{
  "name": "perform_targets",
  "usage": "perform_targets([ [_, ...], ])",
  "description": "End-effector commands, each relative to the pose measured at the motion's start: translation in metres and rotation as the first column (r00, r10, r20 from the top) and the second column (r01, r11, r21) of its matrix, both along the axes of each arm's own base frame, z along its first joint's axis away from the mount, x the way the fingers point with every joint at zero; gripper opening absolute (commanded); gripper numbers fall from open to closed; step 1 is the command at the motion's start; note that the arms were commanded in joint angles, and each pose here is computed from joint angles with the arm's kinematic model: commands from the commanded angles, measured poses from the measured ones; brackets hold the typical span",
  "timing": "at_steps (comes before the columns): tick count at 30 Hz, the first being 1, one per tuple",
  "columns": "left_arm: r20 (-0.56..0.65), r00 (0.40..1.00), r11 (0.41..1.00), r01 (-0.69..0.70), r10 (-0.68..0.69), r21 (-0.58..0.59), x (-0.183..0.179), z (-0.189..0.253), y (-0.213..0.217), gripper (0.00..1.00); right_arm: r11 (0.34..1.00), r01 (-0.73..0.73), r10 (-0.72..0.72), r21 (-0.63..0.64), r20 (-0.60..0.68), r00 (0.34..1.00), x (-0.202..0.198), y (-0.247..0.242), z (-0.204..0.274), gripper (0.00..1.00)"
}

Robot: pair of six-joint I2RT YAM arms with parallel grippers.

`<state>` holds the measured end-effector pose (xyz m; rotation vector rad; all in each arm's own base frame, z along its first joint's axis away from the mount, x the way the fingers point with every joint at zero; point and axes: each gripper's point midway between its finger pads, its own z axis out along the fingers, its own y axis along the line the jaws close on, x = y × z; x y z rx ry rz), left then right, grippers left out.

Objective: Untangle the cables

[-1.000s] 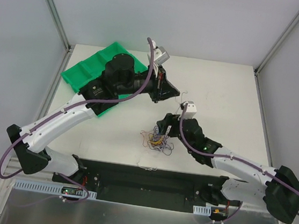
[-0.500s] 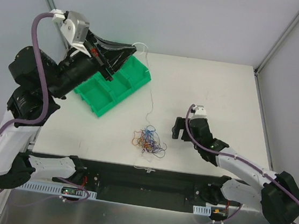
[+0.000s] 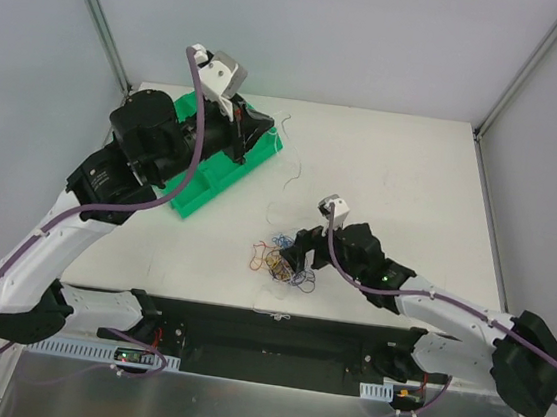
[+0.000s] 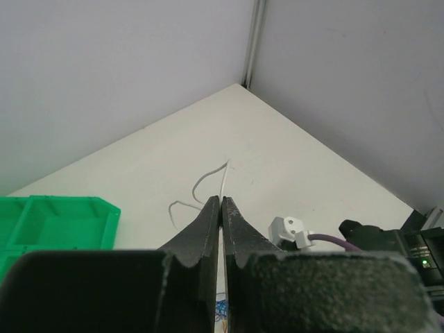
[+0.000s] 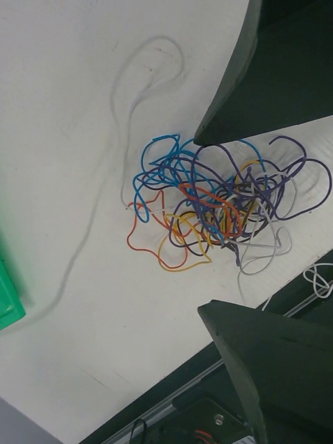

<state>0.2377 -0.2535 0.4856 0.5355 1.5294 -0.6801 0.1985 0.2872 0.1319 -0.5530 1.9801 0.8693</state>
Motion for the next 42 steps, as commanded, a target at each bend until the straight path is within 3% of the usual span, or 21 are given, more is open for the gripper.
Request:
perform_targets([
  [1, 0.076, 0.996, 0.998, -0.031, 0.036, -0.055, -0.011, 0.028, 0.02, 0.0, 1.0, 0.007, -0.007, 0.011, -0.005, 1.0, 0.015, 0.026, 0.023, 0.98],
  [5, 0.072, 0.991, 0.993, -0.11, 0.113, -0.039, -0.004, 0.021, 0.034, 0.0, 0.983, 0.055, -0.052, -0.177, 0.023, 0.998, 0.01, 0.034, -0.001, 0.9],
  [9, 0.036, 0.943, 0.943, -0.33, 0.332, -0.051, 0.014, 0.011, 0.07, 0.0, 0.952, 0.111, -0.119, -0.286, -0.01, 0.993, 0.001, 0.034, -0.038, 0.84],
  [11, 0.025, 0.893, 0.892, -0.448, 0.45, -0.057, 0.022, 0.01, 0.092, 0.0, 0.893, 0.197, -0.226, -0.405, -0.025, 0.974, 0.006, 0.016, -0.064, 0.79],
  [13, 0.03, 0.851, 0.85, -0.522, 0.525, -0.067, 0.023, 0.014, 0.11, 0.0, 0.782, 0.303, -0.356, -0.545, 0.01, 0.935, 0.013, -0.016, -0.083, 0.77],
  [16, 0.039, 0.784, 0.784, -0.615, 0.62, -0.085, 0.02, 0.022, 0.138, 0.0, 0.629, 0.428, -0.471, -0.648, 0.121, 0.874, 0.027, -0.058, -0.082, 0.77],
  [21, 0.075, 0.687, 0.69, -0.713, 0.723, -0.123, 0.008, 0.033, 0.18, 0.0, 0.522, 0.524, -0.626, -0.673, 0.116, 0.771, 0.047, -0.131, -0.077, 0.79],
  [29, 0.087, 0.678, 0.684, -0.721, 0.73, -0.113, 0.0, 0.012, 0.191, 0.0, 0.404, 0.623, -0.767, -0.67, 0.123, 0.63, 0.091, -0.214, -0.06, 0.85],
  [32, 0.105, 0.681, 0.688, -0.723, 0.725, -0.066, 0.002, -0.002, 0.189, 0.0, 0.43, 0.605, -0.752, -0.67, 0.105, 0.65, 0.104, -0.215, -0.044, 0.88],
  [39, 0.073, 0.754, 0.751, -0.657, 0.653, 0.073, 0.016, -0.058, 0.155, 0.0, 0.801, 0.37, -0.425, -0.47, -0.013, 0.905, 0.097, -0.138, 0.0, 1.0],
  [42, 0.06, 0.778, 0.774, -0.628, 0.625, 0.08, 0.018, -0.063, 0.144, 0.0, 0.905, 0.171, -0.21, -0.389, -0.06, 0.976, 0.092, -0.098, 0.0, 1.0],
])
